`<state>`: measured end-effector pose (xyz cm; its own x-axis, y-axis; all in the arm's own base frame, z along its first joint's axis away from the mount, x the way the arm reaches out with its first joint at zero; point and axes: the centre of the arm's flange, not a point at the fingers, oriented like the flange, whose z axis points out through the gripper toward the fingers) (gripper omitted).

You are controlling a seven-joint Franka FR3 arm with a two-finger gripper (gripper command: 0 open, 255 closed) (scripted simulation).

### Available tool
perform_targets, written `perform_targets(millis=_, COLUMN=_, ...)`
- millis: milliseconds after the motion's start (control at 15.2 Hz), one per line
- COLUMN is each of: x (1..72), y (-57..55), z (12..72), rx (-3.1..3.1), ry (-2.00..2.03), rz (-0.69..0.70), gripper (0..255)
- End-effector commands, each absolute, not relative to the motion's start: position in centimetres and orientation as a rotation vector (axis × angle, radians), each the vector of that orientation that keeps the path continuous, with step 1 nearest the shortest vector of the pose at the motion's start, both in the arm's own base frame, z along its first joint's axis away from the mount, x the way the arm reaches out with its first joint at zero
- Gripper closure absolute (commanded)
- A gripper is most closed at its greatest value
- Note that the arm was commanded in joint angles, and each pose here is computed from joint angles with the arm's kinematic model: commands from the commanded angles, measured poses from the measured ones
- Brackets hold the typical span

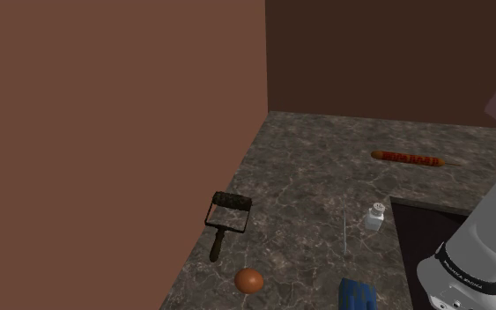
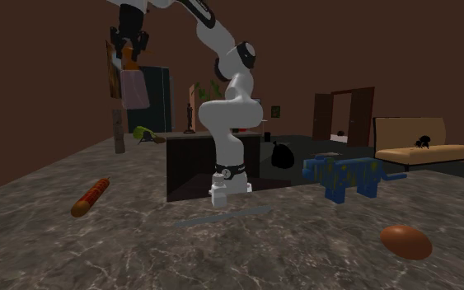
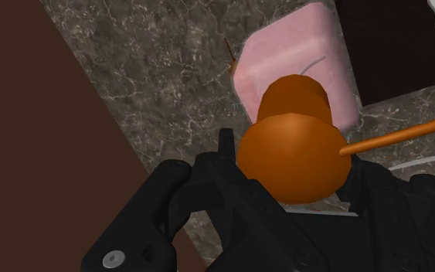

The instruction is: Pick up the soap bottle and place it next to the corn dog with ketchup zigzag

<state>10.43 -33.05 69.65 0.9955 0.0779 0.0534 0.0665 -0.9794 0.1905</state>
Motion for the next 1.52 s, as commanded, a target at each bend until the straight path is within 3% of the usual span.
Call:
perform_targets(millis=0, x=9.2, y=-35.4, z=69.9, rx=2.948, ry=0.109, rz=0.088, gripper=255)
perform_targets(millis=660, x=2.7, y=-46.4, z=70.0, rx=2.948, ry=0.109, rz=0.088, gripper=255)
perform_targets(millis=1452, x=2.7, y=-46.4, z=63.6, rx=2.948, ry=0.109, rz=0.088, gripper=255)
